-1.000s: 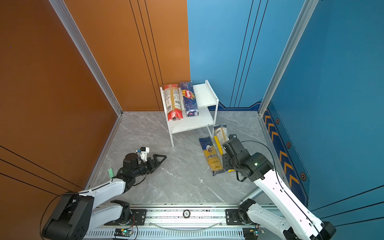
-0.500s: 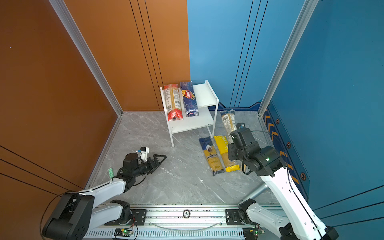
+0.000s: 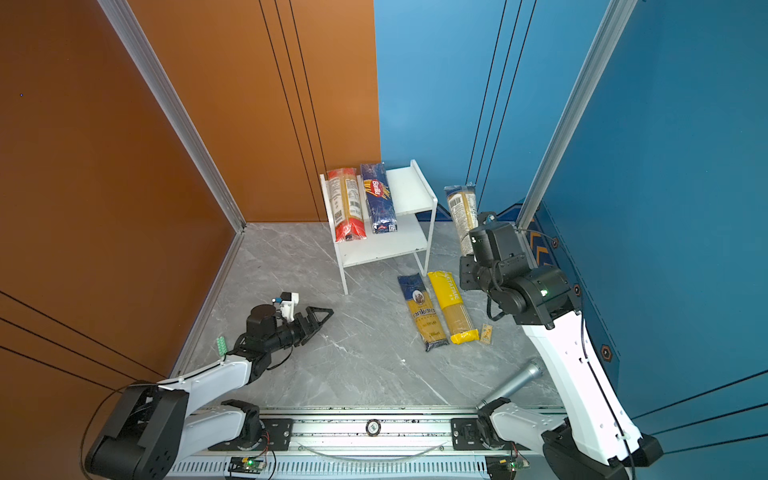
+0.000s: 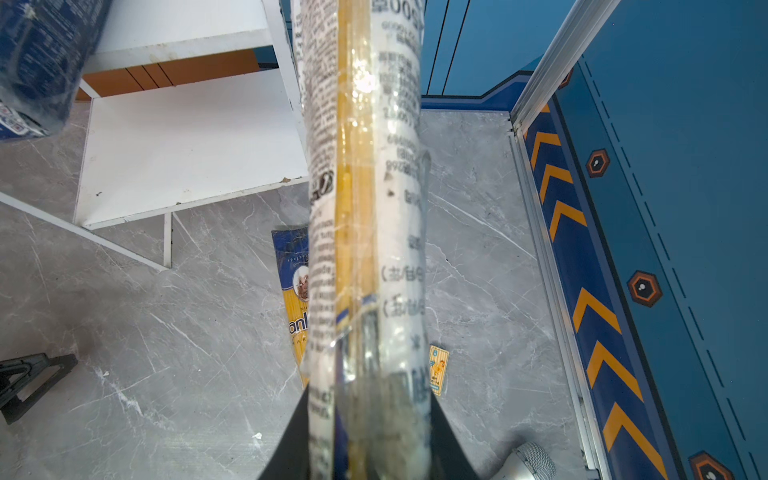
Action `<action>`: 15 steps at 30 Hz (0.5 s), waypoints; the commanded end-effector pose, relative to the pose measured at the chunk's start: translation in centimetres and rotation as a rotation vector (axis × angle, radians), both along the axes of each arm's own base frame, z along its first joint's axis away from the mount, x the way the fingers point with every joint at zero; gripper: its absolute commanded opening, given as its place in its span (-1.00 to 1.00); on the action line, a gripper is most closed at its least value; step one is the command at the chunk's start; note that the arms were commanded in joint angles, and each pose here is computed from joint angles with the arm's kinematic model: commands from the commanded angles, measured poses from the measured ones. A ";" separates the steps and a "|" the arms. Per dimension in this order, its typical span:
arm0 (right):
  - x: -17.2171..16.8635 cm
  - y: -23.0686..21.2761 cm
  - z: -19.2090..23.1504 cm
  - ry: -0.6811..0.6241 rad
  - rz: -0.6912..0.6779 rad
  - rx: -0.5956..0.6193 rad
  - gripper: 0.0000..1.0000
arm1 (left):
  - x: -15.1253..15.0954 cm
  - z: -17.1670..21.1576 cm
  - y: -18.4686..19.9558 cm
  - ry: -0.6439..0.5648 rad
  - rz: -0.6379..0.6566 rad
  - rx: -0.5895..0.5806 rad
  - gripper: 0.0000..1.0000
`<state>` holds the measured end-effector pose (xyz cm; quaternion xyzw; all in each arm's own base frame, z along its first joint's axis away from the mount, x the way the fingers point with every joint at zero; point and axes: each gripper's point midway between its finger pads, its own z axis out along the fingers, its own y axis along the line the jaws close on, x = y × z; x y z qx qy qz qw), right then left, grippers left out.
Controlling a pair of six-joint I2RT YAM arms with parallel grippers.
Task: Place and organize the pasta boxes and bags onto the shelf
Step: 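Lift the white-labelled bag upright with the right gripper toward the shelf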
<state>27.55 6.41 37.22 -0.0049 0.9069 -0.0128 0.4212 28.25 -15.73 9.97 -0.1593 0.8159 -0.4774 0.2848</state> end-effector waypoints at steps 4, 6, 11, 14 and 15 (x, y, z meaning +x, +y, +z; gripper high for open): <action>2.5 0.9 6.9 -0.234 0.024 0.066 -1.00 | 0.4 1.3 -0.5 -0.049 -0.017 -0.004 0.96; 2.9 1.2 7.6 -0.249 0.030 0.067 -1.00 | 0.5 1.3 -0.4 -0.050 -0.015 -0.004 0.96; 4.0 1.9 9.0 -0.286 0.050 0.078 -1.00 | 0.5 1.2 -0.4 -0.047 -0.012 -0.001 0.96; 4.6 2.5 9.7 -0.311 0.068 0.095 -1.00 | 0.5 1.1 -0.4 -0.046 -0.013 0.000 0.96; 4.8 2.7 10.0 -0.321 0.076 0.101 -1.00 | 0.5 1.1 -0.4 -0.045 -0.013 0.000 0.96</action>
